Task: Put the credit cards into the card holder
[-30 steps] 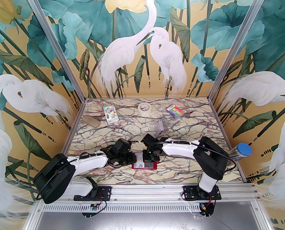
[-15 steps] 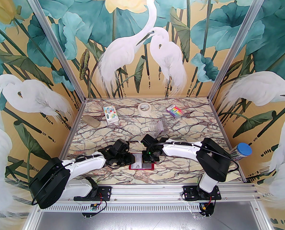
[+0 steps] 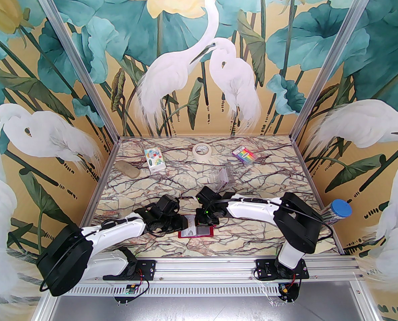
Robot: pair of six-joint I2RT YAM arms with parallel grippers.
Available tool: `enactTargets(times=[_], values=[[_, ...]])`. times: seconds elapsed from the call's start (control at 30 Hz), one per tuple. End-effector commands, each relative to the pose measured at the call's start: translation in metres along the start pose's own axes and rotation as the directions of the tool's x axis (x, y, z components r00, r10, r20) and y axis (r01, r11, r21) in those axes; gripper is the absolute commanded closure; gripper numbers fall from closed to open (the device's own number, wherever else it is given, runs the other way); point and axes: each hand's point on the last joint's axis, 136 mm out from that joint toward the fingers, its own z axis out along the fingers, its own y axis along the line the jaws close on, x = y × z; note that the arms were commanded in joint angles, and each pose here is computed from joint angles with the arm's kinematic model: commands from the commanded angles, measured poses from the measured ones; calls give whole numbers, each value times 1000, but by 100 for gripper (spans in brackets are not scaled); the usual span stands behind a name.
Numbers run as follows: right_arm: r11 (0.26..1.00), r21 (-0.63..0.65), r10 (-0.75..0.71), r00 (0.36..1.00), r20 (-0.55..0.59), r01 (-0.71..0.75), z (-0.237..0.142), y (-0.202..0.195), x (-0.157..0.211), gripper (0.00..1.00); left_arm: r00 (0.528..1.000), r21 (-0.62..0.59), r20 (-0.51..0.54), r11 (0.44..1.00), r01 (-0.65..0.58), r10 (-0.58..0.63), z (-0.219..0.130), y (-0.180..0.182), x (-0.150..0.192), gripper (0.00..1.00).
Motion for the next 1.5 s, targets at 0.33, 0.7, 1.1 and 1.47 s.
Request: enactTargets(times=[0.33,0.7,1.1,1.47], values=[[999,-28,35,999,-35,-36,14,-3,6,94,1000,-44,-11,999,1,-2,-2,14,10,81],[999,-16,44,997,-62,-46,21,-8,10,96,1000,-88,-20,996,23,-24,0,29,16,95],[999,-2,48,998,-48,-49,15,-12,13,97,999,-124,-33,992,34,-38,4,40,22,100],[998,-15,54,996,-69,-55,23,-9,16,97,998,-119,-45,992,37,-43,9,40,22,100]])
